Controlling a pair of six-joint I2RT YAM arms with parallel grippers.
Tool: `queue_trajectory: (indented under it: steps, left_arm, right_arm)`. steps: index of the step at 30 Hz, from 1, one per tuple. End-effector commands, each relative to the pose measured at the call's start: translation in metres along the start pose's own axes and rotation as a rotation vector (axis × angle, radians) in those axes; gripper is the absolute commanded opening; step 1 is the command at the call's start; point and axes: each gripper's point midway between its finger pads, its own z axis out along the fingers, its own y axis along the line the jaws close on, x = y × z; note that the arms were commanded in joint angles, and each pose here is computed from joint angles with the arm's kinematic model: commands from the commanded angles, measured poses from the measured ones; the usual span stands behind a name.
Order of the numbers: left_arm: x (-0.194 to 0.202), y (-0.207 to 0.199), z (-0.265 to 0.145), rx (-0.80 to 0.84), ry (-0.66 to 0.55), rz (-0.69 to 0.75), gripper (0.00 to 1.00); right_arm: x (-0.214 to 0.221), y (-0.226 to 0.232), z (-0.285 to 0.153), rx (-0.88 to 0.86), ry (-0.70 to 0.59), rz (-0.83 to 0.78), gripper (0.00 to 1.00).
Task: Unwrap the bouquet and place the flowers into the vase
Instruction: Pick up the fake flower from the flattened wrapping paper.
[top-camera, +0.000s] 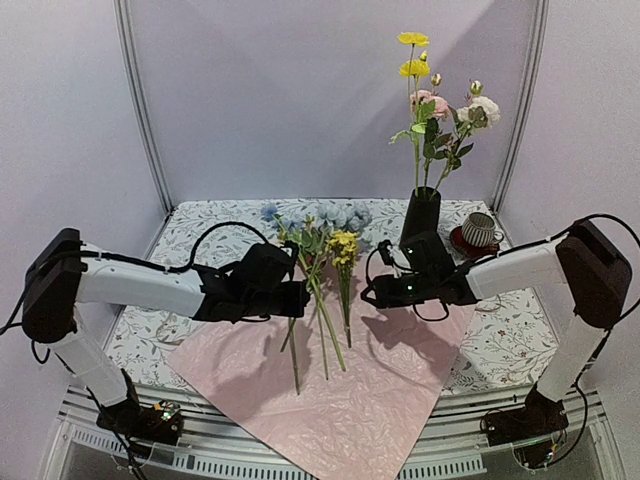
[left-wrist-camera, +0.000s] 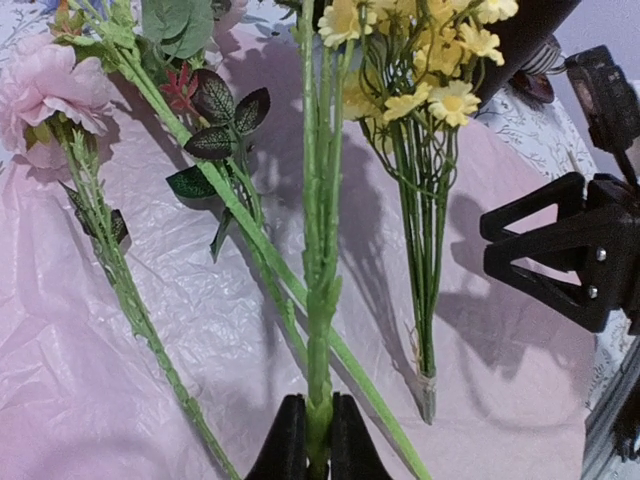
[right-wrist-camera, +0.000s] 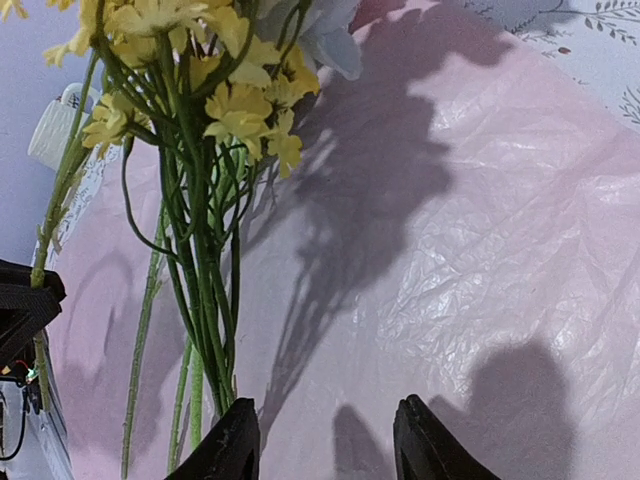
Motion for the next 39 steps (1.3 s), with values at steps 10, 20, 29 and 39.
queue_trajectory:
  steps: [10,20,29,39]
  left_arm:
    - [-0.004,-0.011,-0.005,0.107,-0.038,-0.053,0.00]
    - [0.014,0.002,0.007,0.123,0.010,-0.106,0.00]
    - [0.018,0.005,0.012,0.129,0.019,-0.128,0.00]
    - [0.019,0.005,0.013,0.134,0.020,-0.127,0.00]
  right_arm:
    - [-0.014,0.023,-0.012,-0.101,-0.046,-0.027,0.53]
    - [-0.014,0.023,-0.010,-0.105,-0.043,-0.026,0.55]
    - [-0.014,0.028,-0.005,-0.136,-0.040,-0.022,0.59]
    - [-0.019,0.053,0.026,-0.284,-0.015,-0.016,0.65]
